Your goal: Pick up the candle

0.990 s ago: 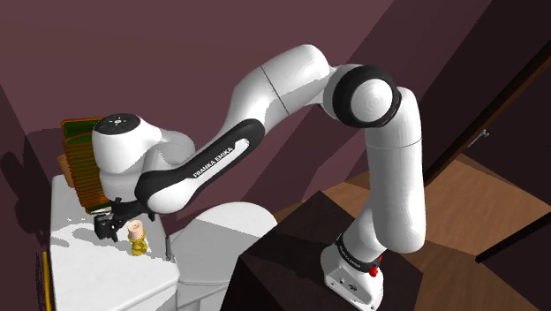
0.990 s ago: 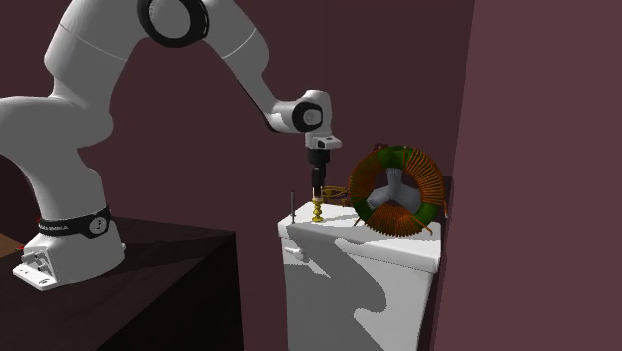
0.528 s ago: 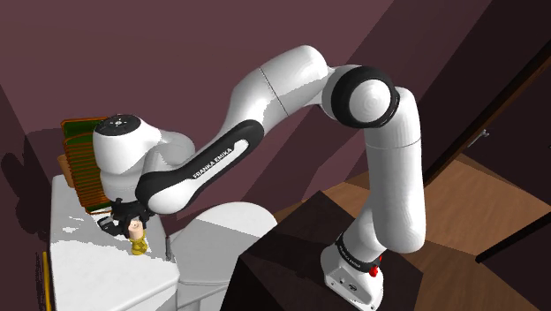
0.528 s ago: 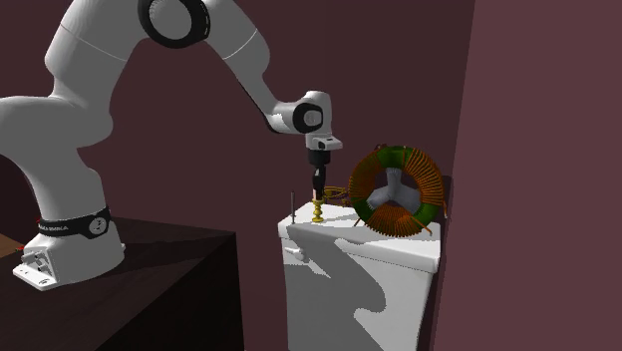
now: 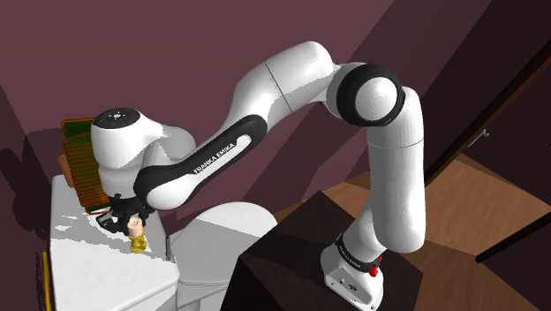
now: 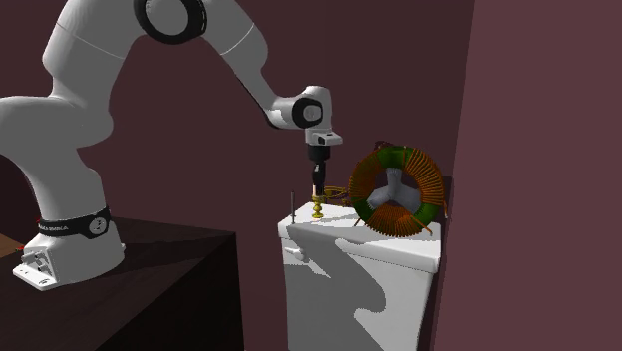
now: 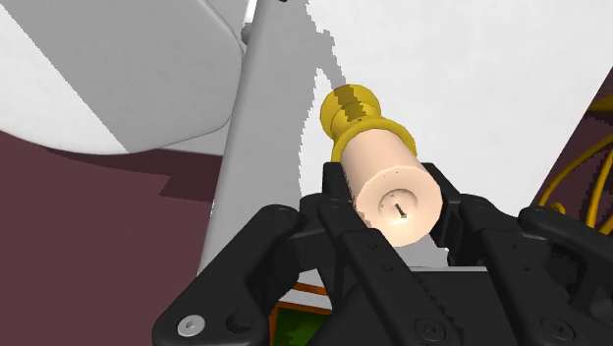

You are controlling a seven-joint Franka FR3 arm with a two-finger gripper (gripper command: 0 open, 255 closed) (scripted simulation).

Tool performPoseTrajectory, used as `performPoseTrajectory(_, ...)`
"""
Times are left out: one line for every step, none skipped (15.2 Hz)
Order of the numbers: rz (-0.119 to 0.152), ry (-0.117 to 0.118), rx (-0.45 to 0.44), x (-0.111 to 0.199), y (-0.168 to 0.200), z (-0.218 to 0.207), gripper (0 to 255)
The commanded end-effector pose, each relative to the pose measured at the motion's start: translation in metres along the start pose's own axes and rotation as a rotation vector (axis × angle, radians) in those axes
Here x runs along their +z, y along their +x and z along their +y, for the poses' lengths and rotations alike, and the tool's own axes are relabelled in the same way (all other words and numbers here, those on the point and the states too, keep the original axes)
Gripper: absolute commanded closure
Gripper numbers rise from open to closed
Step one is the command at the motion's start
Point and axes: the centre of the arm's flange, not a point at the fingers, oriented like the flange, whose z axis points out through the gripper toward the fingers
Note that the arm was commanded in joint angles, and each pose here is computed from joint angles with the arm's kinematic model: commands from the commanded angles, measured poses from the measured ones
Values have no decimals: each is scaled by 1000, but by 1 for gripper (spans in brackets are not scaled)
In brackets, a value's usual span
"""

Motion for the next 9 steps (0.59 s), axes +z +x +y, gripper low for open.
performPoseTrajectory(0, 0, 0, -11, 0, 0, 255)
performPoseTrajectory(0, 0, 0, -16, 0, 0, 255)
performPoseTrajectory(0, 0, 0, -21, 1, 0, 255)
performPoseTrajectory(0, 0, 0, -27, 1, 0, 255)
performPoseTrajectory(0, 0, 0, -32, 1, 0, 255)
performPoseTrajectory(0, 0, 0, -37, 1, 0, 255)
performPoseTrajectory(0, 0, 0, -42, 1, 0, 255)
performPoseTrajectory(0, 0, 0, -48, 1, 0, 255)
performPoseTrajectory(0, 0, 0, -53, 1, 0, 255)
